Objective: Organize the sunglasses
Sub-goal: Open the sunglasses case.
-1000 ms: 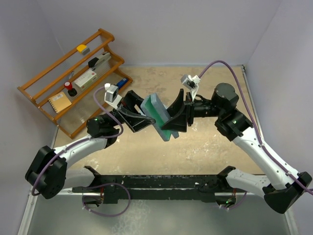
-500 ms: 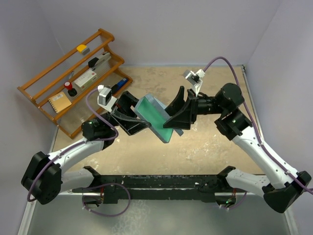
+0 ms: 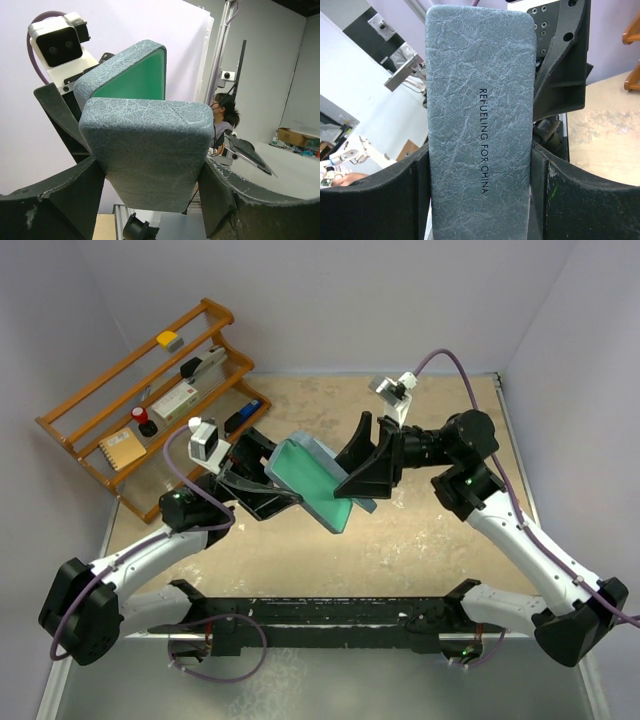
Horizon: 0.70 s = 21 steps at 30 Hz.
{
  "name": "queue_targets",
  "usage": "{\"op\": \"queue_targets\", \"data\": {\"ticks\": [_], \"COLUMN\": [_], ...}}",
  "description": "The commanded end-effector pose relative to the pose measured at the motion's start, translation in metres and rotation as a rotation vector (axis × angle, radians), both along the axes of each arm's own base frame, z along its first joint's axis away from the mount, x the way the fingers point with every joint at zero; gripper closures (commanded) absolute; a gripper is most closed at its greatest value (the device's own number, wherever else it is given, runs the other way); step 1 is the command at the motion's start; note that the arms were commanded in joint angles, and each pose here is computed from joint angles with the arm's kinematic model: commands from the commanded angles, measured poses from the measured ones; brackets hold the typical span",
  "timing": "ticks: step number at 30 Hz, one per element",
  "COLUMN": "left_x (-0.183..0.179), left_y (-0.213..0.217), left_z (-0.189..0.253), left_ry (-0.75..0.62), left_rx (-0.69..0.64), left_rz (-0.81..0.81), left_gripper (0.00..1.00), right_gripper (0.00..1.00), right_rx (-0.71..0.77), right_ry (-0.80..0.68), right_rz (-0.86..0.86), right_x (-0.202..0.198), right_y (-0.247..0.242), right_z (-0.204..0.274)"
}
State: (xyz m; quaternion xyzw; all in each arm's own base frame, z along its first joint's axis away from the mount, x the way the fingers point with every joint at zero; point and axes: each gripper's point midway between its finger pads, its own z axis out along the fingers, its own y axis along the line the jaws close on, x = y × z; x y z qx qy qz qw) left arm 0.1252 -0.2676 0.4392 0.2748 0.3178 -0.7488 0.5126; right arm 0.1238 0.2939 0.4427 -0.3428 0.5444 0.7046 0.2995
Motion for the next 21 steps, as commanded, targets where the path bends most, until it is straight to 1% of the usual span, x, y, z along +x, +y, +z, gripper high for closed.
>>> {"op": "queue_targets", "data": {"ticks": [1,9,16,21], "left_x": [-0.029,-0.037,-0.046,-0.049], "left_y": [0.013,0.018,0.024,0.026], "left_z": [0.001,0.002,0.007,0.008], "left_ry": [-0.179,-0.195,-0.219,-0.230], "left_rx": [-0.051,-0.059,-0.071,-0.077], "left_rz": [-0.018,-0.019,-0.024,-0.025], "left_gripper": [1.00,1.00,1.00,1.00], "right_gripper": [1.00,1.00,1.00,1.00], "right_rx": [0.189,0.202,0.265,0.273], "right_ry": [-0.209,-0.194,-0.141,-0.109], "right_rz": [0.014,0.021,0.080,0.075], "right_x": [-0.025,-0.024,-0.027,-0.023], "right_y": [-0.015,-0.015,-0.015,-0.014], "right_z": [0.055,0.055,0.067,0.067]}}
